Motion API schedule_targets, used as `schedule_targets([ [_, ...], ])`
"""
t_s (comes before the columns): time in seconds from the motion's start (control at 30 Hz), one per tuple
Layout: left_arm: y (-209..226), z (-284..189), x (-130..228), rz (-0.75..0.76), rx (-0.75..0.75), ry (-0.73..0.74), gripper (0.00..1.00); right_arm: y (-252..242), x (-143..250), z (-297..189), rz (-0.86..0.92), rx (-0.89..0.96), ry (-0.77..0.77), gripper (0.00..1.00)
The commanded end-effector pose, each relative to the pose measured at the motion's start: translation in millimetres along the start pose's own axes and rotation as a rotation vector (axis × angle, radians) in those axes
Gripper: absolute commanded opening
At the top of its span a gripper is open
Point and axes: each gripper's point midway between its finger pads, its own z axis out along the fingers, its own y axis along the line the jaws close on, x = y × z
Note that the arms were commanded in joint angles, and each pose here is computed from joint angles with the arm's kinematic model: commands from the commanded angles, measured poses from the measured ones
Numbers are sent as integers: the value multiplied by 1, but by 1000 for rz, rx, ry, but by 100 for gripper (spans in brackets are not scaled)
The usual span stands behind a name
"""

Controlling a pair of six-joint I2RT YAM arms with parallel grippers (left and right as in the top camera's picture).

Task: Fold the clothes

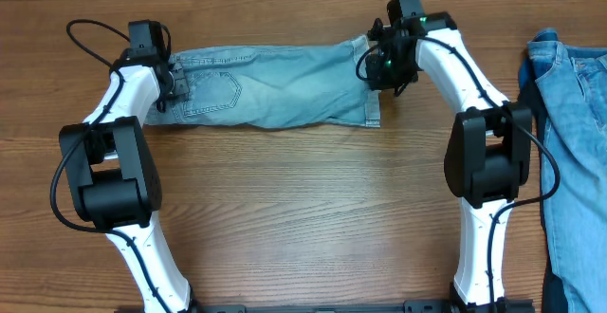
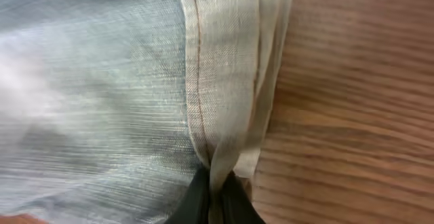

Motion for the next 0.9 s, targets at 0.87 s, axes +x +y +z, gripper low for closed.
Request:
schedule_targets([
  [0.87,19,11,14,29,-45,41,6,-36,24,12,88,176,44,8],
])
